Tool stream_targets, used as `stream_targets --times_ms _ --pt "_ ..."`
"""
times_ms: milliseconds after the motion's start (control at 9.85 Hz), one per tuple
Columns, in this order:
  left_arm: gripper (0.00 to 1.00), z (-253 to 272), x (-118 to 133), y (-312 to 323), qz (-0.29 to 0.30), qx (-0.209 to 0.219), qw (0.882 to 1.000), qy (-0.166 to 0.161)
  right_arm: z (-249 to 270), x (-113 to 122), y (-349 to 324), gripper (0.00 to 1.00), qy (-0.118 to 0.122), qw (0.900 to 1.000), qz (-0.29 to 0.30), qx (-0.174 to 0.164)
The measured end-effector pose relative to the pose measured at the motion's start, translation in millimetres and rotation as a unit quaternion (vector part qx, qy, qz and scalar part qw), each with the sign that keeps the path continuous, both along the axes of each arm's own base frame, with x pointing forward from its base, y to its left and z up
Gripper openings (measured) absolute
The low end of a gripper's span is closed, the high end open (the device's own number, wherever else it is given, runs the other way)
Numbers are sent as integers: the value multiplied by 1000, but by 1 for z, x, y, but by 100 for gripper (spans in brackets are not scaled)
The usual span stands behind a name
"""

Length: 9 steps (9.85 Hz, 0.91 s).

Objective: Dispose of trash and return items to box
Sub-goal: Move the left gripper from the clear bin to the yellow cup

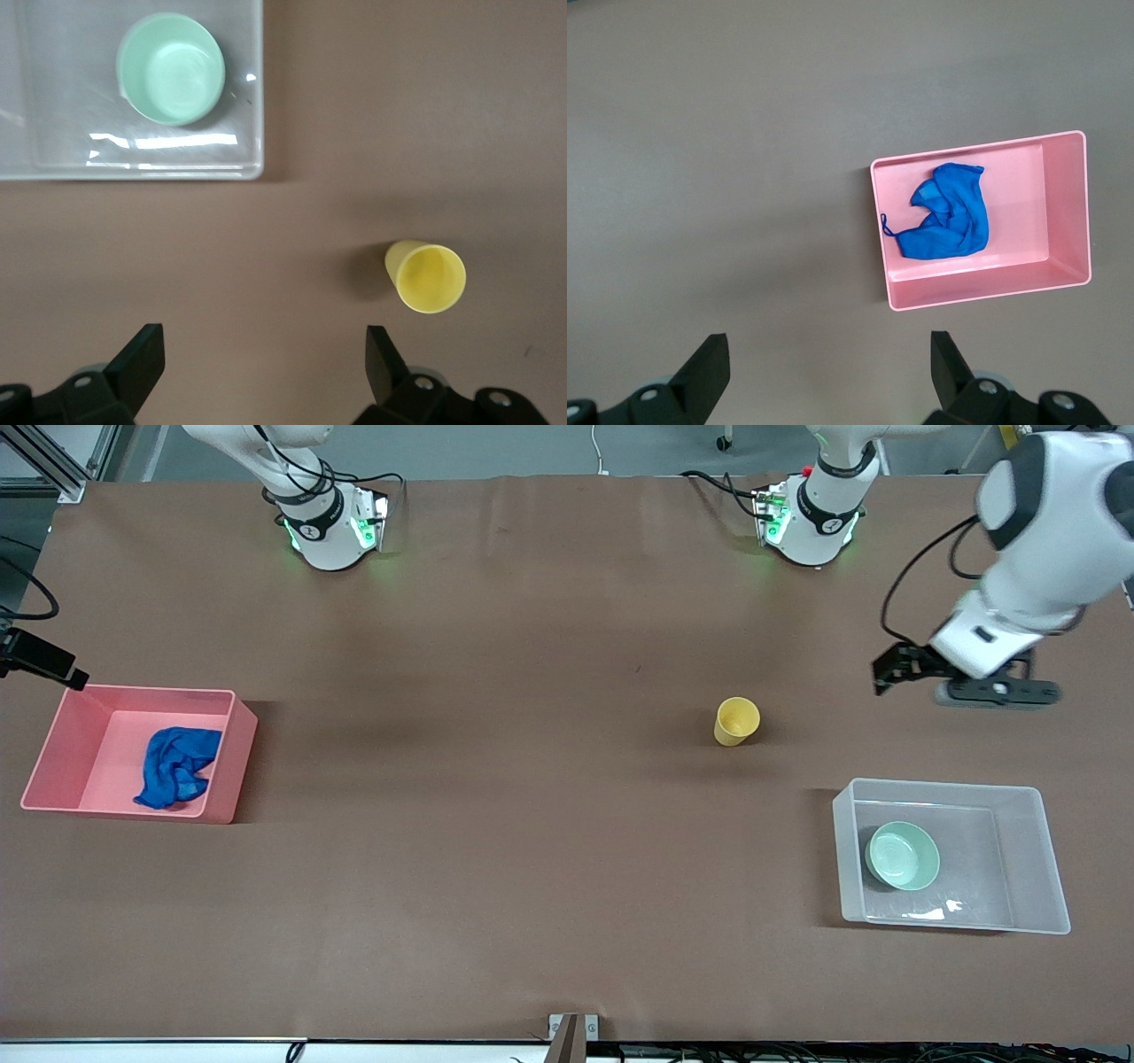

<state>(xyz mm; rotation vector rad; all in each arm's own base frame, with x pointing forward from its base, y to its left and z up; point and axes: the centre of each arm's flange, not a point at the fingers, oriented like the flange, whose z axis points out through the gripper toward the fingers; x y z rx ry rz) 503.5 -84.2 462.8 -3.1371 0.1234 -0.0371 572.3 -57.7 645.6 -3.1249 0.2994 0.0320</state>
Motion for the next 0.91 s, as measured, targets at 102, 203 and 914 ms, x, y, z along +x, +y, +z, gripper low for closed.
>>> stream_targets --times_ms 102,203,914 --pt "100 -19 -6 -17 1 0 1000 -3 0 0 0 100 0 1000 0 0" --pt "100 -42 -11 -35 3 -1 1000 -12 0 0 0 100 0 1000 0 0" --pt "94 -189 -24 -103 -16 -31 999 21 0 0 1 100 0 1000 1 0"
